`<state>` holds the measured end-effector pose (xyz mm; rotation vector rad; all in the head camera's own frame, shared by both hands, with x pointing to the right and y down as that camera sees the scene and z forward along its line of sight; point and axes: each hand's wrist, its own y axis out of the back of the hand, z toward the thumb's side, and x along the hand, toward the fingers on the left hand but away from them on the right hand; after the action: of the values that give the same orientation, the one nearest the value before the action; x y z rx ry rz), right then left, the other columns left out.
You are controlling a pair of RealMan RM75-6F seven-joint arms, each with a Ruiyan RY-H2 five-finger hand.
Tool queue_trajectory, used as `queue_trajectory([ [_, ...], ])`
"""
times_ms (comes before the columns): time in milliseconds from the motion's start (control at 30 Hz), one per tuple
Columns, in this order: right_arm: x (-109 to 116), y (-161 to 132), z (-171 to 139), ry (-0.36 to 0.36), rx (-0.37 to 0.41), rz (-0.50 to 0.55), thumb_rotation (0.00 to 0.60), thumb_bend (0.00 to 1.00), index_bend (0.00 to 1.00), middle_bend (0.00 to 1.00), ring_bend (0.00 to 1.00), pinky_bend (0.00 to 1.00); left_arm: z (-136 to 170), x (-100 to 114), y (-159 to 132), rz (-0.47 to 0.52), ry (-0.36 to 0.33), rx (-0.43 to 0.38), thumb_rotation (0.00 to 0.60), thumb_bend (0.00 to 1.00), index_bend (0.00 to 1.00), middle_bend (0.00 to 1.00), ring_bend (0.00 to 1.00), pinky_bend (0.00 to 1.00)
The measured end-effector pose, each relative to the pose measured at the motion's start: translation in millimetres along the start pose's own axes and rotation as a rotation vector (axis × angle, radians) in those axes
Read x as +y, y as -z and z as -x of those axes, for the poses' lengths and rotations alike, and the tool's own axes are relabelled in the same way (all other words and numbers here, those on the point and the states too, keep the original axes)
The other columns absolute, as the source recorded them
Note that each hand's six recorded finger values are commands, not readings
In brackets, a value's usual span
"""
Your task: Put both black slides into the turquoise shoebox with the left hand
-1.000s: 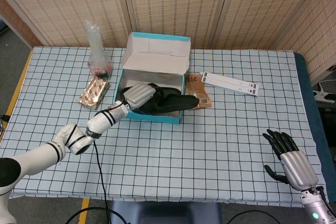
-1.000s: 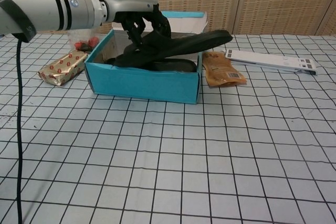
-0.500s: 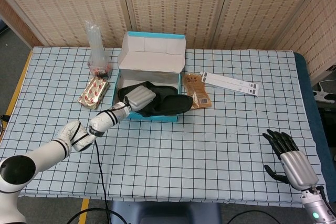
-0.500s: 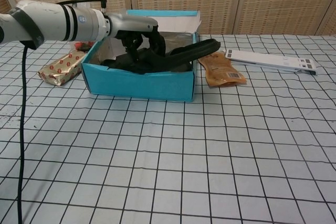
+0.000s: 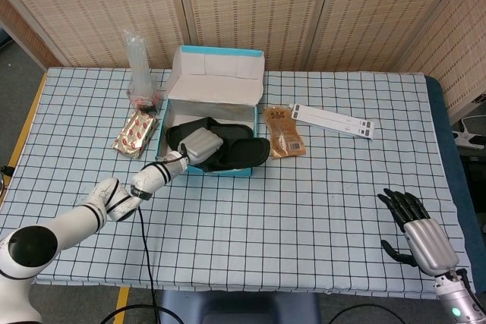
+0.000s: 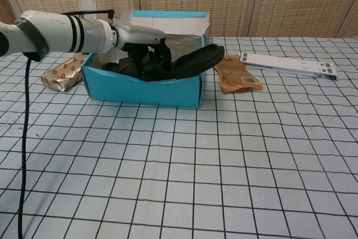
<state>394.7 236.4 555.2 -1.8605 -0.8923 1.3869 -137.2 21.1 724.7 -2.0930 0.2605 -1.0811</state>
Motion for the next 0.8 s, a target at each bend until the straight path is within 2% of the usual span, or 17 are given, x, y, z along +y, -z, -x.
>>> queue_trajectory([
  [400,-0.8,-1.2,-1.0,-0.009,0.006,0.000,0.600,0.22,0.00,0.00,0.00,0.00,10.4,18.4,-1.6,0.006,-0.081,-0.003,0.600,0.66,0.77,0.79,0.68,0.74],
  [633,0.7,-0.7,-1.8,-0.004,0.006,0.001,0.600,0.22,0.00,0.00,0.00,0.00,19.7,36.5,7.2,-0.011,-0.149,0.022,0.600,0.66,0.77,0.80,0.68,0.74],
  [800,-0.2,-1.1,-1.3,-0.008,0.008,0.000,0.600,0.22,0.00,0.00,0.00,0.00,27.5,41.2,10.2,-0.027,-0.169,0.029,0.600,0.67,0.77,0.80,0.68,0.74],
])
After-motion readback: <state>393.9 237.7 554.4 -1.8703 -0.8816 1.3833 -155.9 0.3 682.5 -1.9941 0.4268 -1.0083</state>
